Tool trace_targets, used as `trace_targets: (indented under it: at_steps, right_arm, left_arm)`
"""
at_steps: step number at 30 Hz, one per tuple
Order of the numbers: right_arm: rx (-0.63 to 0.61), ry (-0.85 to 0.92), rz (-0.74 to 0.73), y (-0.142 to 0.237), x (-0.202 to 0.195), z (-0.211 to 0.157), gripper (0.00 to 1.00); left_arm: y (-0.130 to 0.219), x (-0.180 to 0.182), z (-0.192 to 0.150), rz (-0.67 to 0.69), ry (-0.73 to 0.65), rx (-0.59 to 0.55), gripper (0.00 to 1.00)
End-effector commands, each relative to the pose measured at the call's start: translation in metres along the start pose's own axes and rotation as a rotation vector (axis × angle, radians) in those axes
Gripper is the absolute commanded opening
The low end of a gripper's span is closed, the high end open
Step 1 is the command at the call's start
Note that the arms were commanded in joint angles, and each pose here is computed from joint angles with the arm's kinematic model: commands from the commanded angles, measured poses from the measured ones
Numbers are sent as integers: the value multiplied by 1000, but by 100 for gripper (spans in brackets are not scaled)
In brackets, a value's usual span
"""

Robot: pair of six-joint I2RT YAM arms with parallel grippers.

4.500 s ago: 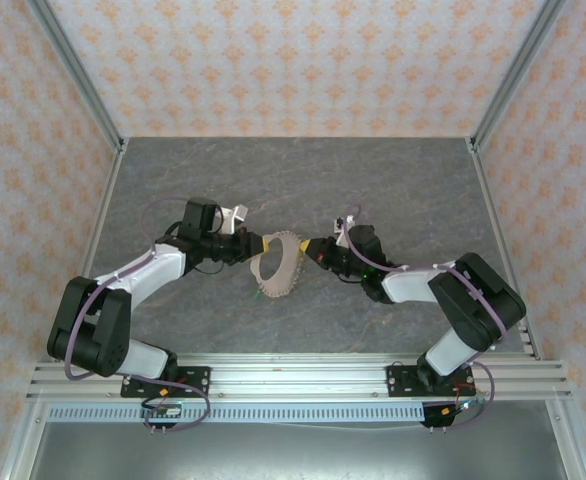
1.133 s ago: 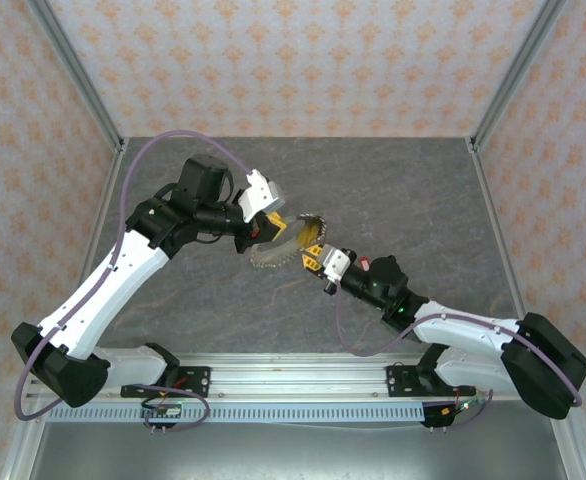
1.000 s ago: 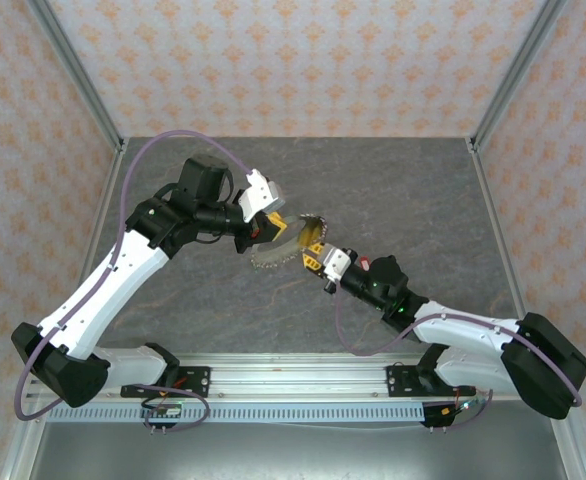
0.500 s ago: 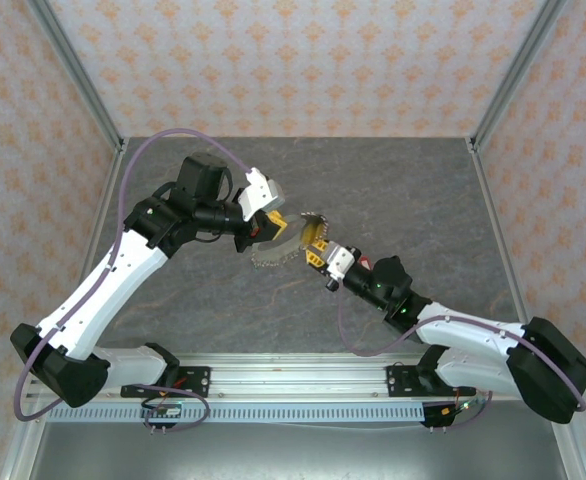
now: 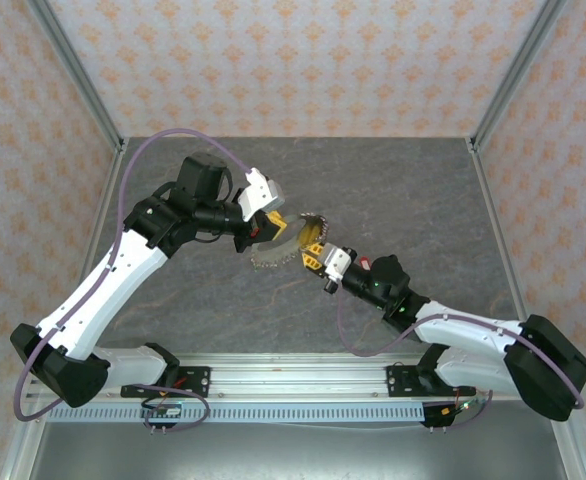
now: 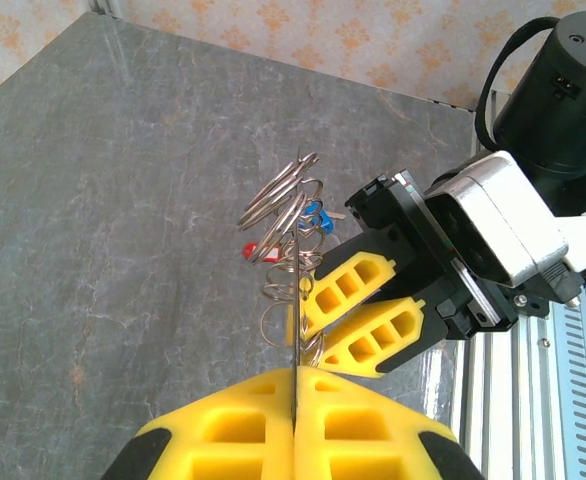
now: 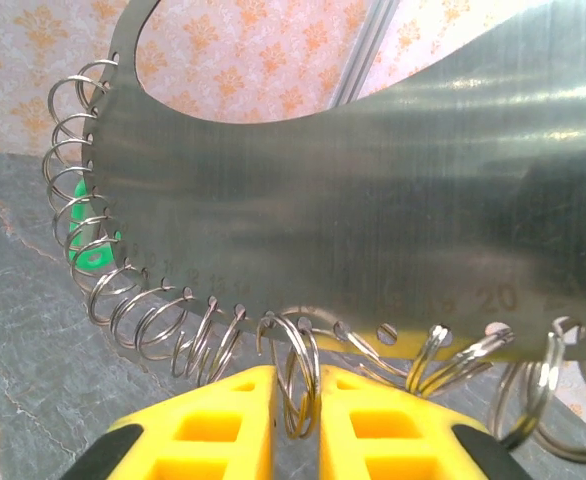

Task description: Put the keys on the keyring

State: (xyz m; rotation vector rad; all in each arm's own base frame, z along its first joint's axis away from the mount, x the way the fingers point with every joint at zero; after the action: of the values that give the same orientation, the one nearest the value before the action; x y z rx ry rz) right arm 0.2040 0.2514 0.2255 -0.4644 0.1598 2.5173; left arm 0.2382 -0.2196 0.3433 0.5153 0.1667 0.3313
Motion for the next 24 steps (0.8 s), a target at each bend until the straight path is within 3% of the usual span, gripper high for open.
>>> trace_targets:
  at_steps: [1, 4, 24]
  right_arm:
    - [-73, 0, 4, 1, -4, 24, 12]
    - [-66, 12, 0, 3, -4, 22, 0]
    - [-257, -130, -102, 20, -18, 47, 0]
  left_arm:
    - [10, -2, 12, 18, -5, -30, 0]
    - [10, 2, 12, 40, 23, -31, 0]
    - [6, 45, 5, 18, 438, -85, 0]
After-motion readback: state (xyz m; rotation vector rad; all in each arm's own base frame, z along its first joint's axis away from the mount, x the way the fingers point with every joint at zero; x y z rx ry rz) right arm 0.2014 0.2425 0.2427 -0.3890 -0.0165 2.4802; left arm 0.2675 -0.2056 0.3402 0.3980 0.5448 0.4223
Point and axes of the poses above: each hand's point on the last joint's axis, 136 mm out from that joint toward the fingers, its own y axis back along the fingers, its own x axis along the line the jaws close on, z = x × y, the point moved 4 cm from there along y, back along the fingers, and after that the axes turned 1 degree about -y, right-handed, at the moved point
